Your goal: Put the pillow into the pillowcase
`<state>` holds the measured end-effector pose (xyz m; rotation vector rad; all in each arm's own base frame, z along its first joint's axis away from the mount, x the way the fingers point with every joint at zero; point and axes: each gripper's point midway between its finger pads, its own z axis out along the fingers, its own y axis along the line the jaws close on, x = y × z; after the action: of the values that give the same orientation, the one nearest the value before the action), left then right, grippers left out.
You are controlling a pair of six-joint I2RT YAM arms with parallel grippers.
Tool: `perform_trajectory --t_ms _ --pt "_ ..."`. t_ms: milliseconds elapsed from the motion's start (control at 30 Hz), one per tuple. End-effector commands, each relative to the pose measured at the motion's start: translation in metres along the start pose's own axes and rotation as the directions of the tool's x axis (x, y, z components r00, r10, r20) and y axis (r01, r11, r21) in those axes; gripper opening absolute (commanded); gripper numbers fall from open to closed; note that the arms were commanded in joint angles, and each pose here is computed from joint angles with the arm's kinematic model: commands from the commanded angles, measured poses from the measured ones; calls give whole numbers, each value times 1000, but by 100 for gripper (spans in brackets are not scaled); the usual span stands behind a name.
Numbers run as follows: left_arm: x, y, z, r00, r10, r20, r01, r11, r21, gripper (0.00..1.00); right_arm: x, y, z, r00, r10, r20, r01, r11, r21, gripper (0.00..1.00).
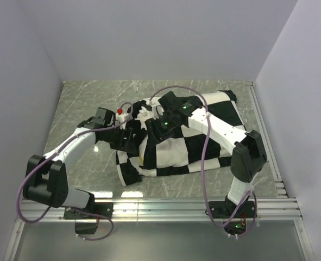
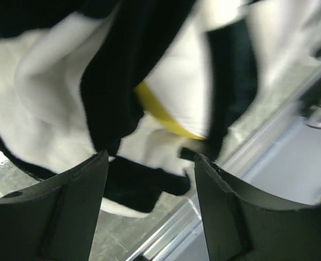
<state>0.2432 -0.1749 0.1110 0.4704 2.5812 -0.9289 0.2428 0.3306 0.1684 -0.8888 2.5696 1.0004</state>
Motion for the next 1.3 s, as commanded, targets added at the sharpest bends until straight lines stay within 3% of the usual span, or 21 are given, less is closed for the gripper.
perform_trajectory --t_ms 0,267,367,400,500,633,667,733,767,833,1000,1133,1167,1267 --pt "-16 20 19 998 23 61 -15 992 -127 69 9 -8 23 999 19 -42 -17 998 64 67" --pt "-26 34 49 993 -77 88 84 993 -83 60 -5 -33 57 995 99 -16 -94 973 209 69" --pt "-24 34 55 988 -136 79 138 990 -27 38 -5 -53 73 992 123 -18 -112 948 297 67" --pt "-21 33 55 987 -144 71 145 989 -1 20 1 -61 82 988 148 -34 -131 942 310 64" --pt "-20 18 47 994 -98 47 94 993 76 0 11 -73 99 972 225 -64 -198 938 285 49" --pt "-5 -5 26 998 -35 -51 45 978 206 0 -2 -101 96 951 308 -26 -289 918 272 27" --pt "11 -20 15 990 -55 -128 88 958 273 0 -7 -106 94 942 335 -3 -322 909 263 23" --pt "12 -28 5 991 65 -120 -19 938 347 0 -23 -115 89 925 377 56 -379 897 227 12" --pt "25 -40 -6 983 48 -177 25 921 389 0 -28 -125 83 913 400 80 -407 885 226 8" --pt "19 -59 -20 981 152 -123 -70 861 503 0 -39 -129 80 903 415 113 -430 878 210 0" --pt "6 -110 -52 983 163 -82 -56 700 712 0 -44 -130 87 882 444 157 -469 859 207 0" --pt "-9 -134 -50 961 274 27 -199 624 755 0 -45 -114 97 873 464 148 -484 862 151 0" --pt "-15 -138 -48 972 235 -7 -146 626 766 0 -45 -104 96 878 460 133 -475 872 121 0" --pt "-35 -145 -35 973 227 42 -165 557 814 1 -37 -70 92 884 459 90 -462 886 23 0"
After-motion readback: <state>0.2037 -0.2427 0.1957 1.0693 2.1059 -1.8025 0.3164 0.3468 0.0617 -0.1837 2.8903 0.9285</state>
